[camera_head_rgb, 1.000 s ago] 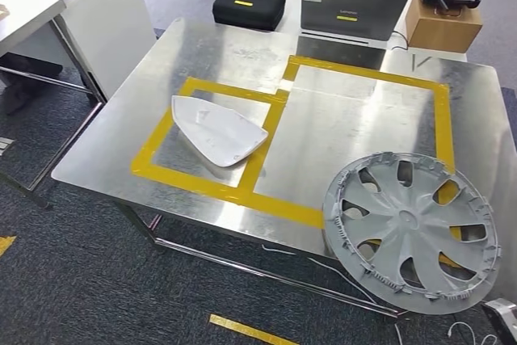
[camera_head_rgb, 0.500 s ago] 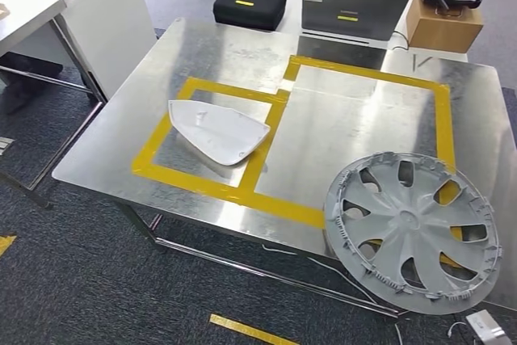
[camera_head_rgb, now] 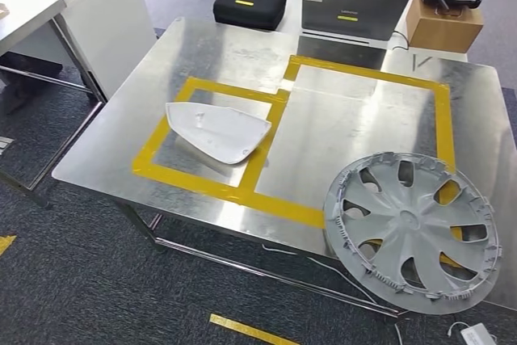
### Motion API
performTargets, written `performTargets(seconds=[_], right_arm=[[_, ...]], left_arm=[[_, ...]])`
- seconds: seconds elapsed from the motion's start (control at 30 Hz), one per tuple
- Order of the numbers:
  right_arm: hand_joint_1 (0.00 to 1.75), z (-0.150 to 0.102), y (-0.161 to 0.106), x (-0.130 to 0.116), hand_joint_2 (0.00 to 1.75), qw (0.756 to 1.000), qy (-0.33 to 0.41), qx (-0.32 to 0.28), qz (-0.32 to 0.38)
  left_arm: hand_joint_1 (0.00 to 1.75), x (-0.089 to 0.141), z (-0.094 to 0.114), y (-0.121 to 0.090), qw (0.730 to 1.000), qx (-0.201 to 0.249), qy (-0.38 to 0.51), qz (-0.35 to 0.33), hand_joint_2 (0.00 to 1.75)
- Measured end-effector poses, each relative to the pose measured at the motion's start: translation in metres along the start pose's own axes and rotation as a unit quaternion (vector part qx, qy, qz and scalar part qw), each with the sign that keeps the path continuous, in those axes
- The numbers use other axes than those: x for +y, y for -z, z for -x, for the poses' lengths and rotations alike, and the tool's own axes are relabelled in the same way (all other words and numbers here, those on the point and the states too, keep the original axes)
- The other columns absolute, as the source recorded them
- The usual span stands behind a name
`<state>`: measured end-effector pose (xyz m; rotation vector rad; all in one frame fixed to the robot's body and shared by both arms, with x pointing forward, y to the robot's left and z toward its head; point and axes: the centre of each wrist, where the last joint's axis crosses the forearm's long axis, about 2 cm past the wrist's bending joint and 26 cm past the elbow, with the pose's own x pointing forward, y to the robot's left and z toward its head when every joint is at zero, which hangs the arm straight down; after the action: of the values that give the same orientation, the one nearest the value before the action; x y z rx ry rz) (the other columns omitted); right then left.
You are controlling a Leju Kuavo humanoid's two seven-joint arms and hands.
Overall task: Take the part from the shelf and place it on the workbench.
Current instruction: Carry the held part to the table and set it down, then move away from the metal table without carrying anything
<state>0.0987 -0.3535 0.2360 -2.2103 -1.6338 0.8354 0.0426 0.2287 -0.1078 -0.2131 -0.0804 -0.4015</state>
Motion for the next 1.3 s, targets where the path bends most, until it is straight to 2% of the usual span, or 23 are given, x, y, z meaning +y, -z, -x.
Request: performTargets(seconds=[0.3, 0.77, 1.3], right_arm=[[0.00, -0.008, 0.007, -0.010, 0.00, 0.999, 0.015, -0.026, 0.022], [0.00, -0.012, 0.009, -0.017, 0.00, 0.999, 0.026, -0.032, 0.031], [0.00, -0.013, -0.001, -0.024, 0.00, 0.999, 0.031, -0.030, 0.006]], left_arm=[[0.00, -0.002, -0.001, 0.000, 1.000, -0.005, -0.005, -0.005, 0.00], [0.00, -0.010, -0.004, 0.001, 1.000, -0.009, -0.018, -0.009, 0.00], [0.00, -0.014, -0.008, 0.001, 1.000, -0.012, -0.027, -0.010, 0.00]])
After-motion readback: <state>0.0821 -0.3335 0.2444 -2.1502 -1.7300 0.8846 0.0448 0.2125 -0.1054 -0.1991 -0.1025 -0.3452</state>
